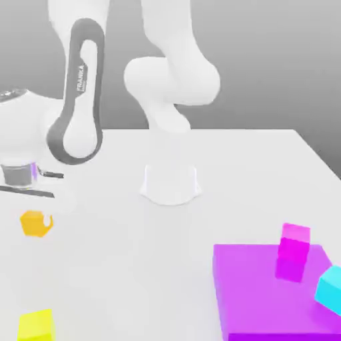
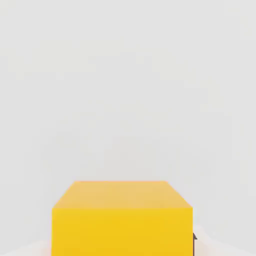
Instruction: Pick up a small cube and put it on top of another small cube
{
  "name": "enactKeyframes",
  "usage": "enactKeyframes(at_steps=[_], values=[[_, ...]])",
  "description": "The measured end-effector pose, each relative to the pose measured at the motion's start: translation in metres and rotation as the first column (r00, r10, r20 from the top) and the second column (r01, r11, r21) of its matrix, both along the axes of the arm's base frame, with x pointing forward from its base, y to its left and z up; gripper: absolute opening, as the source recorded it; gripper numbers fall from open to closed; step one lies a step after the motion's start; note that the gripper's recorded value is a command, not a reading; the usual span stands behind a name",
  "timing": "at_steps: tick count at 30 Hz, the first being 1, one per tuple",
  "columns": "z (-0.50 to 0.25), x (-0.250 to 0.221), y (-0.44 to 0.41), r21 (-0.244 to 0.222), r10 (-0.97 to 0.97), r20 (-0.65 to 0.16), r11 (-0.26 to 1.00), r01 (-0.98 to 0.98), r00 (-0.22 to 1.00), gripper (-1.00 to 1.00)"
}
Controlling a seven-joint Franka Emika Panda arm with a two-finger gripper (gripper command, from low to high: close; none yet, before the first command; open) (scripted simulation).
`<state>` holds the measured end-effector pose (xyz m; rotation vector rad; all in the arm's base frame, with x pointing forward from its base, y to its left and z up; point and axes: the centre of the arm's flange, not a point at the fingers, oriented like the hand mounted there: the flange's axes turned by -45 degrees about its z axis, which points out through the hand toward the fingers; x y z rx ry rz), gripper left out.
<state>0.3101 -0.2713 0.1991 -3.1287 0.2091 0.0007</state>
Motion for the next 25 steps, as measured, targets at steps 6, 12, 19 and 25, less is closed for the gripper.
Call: enactKeyframes(at_steps=[6,12,19,25], values=[[0.029,0.128,0.135,0.007,0.278,-0.001,0.961,-0.278,0.961,-1.00],[0.058,0.180,0.291,0.008,0.490,-0.003,0.872,-0.490,0.872,-1.00],[0.083,0.167,0.487,0.003,0.696,0.000,0.718,-0.696,0.718,-1.00],[0.059,0.161,0.532,-0.002,0.732,0.000,0.681,-0.732,0.681,1.00]])
